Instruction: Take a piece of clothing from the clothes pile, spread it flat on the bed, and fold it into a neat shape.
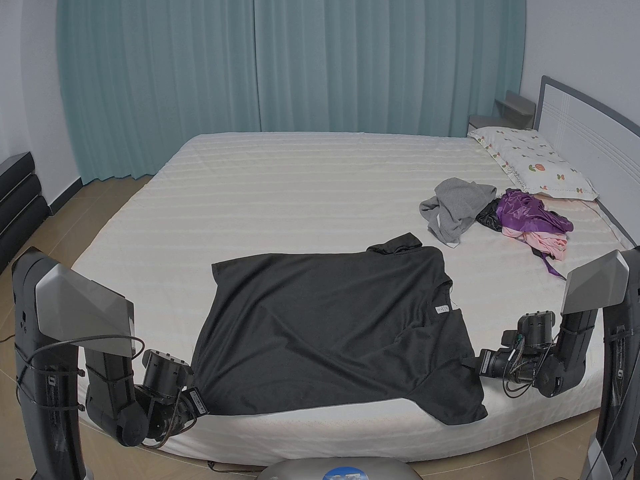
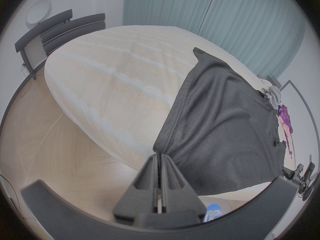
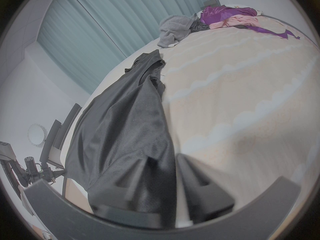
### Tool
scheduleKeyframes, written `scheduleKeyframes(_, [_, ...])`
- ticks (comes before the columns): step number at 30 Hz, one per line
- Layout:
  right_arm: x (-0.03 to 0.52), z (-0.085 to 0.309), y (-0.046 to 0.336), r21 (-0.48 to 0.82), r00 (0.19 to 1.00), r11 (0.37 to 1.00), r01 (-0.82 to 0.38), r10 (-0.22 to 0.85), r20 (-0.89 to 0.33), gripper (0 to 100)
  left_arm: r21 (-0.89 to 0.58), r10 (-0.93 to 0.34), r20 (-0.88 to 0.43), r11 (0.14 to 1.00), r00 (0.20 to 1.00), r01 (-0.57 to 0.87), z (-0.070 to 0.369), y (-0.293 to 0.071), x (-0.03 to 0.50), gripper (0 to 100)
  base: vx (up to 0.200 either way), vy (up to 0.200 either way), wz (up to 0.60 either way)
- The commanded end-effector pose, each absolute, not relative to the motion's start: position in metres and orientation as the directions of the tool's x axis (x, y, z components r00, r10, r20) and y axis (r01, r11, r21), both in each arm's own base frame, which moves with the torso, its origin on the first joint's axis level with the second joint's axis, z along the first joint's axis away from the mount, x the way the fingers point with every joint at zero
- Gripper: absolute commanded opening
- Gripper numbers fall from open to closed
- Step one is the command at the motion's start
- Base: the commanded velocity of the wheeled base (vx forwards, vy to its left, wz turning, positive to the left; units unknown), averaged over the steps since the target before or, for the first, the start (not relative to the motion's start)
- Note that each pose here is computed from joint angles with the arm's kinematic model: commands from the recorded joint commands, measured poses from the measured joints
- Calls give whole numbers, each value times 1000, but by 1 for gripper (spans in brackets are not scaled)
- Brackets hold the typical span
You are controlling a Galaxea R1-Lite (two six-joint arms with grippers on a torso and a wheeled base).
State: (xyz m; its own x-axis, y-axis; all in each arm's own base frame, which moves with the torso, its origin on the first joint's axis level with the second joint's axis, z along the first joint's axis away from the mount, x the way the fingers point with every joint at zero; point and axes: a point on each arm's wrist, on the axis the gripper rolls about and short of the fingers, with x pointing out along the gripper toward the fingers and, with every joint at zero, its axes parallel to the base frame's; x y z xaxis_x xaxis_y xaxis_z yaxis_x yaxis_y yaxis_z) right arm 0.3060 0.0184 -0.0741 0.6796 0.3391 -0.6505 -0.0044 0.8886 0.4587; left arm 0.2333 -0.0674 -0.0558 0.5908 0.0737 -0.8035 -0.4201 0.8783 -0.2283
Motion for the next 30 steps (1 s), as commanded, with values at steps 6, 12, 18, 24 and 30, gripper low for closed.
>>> scheduleKeyframes(6, [293,-61,9,475,687,879,43,319,-652,0,-227,78,-804,876,590,-425,-56,-66,234,0,0,0,0])
scheduleKeyframes(12, [270,-49,1,482,671,873,73,315,-671,0,-228,80,-801,875,593,-427,-55,-65,234,0,0,0,0])
scheduleKeyframes(18, [244,-46,3,495,632,866,68,347,-693,0,-222,84,-804,876,588,-429,-55,-64,233,0,0,0,0])
scheduleKeyframes(24, [225,-46,4,472,600,880,52,350,-719,0,-218,87,-805,877,587,-429,-55,-63,232,0,0,0,0])
scheduleKeyframes(30, [212,-49,6,437,575,899,7,354,-738,0,-215,87,-807,878,583,-429,-55,-63,231,0,0,0,0])
